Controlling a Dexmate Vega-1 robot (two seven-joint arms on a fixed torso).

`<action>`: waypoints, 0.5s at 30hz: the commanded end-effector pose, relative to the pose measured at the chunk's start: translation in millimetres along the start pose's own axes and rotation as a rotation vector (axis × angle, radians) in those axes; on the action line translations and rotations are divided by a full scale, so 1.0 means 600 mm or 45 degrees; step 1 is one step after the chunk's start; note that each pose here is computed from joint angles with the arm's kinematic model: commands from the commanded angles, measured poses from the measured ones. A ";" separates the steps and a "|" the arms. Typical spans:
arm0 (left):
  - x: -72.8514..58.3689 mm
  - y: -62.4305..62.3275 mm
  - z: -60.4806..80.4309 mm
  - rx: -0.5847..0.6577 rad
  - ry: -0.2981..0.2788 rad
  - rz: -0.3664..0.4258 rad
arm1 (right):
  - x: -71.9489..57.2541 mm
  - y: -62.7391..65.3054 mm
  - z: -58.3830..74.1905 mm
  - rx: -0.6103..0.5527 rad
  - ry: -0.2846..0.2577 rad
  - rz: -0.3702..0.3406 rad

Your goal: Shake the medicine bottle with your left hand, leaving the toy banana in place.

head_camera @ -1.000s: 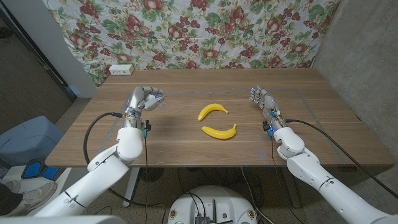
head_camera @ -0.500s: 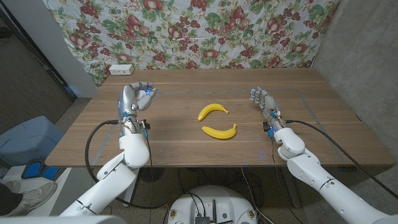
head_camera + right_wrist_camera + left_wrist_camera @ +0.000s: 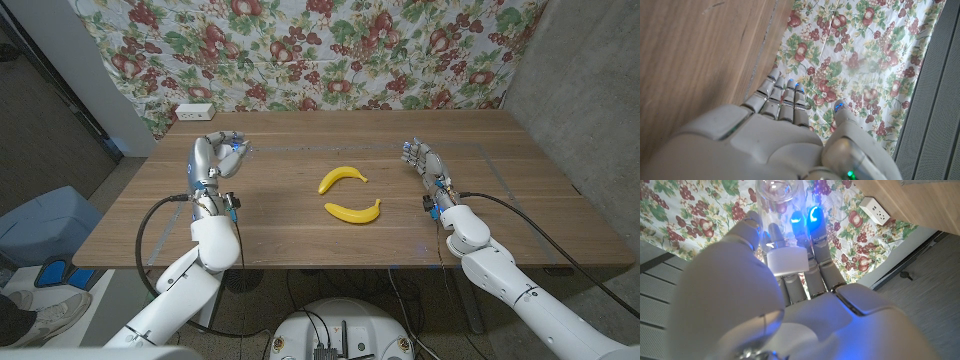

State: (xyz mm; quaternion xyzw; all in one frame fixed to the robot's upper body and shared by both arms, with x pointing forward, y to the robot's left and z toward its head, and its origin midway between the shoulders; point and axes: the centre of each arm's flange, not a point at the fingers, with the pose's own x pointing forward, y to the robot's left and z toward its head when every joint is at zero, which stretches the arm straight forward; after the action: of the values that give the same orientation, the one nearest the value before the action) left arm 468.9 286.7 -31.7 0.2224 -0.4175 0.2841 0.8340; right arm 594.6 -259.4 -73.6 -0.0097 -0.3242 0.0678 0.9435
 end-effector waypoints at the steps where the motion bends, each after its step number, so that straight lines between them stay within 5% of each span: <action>1: 0.022 -0.014 -0.001 0.040 0.082 -0.344 | 0.002 0.001 0.000 0.000 0.000 -0.006; 8: 0.035 -0.025 0.000 0.074 0.118 -0.540 | 0.004 0.001 -0.001 -0.002 0.003 -0.004; 15: 0.040 -0.031 0.000 0.089 0.140 -0.624 | 0.003 0.000 -0.003 0.001 0.007 -0.007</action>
State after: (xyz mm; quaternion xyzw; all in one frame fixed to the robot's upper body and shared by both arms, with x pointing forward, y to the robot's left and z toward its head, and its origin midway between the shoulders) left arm 486.9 283.7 -20.3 0.2956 -0.3359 0.1587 0.8801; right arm 595.8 -258.6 -72.6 -0.0096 -0.3240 0.0663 0.9437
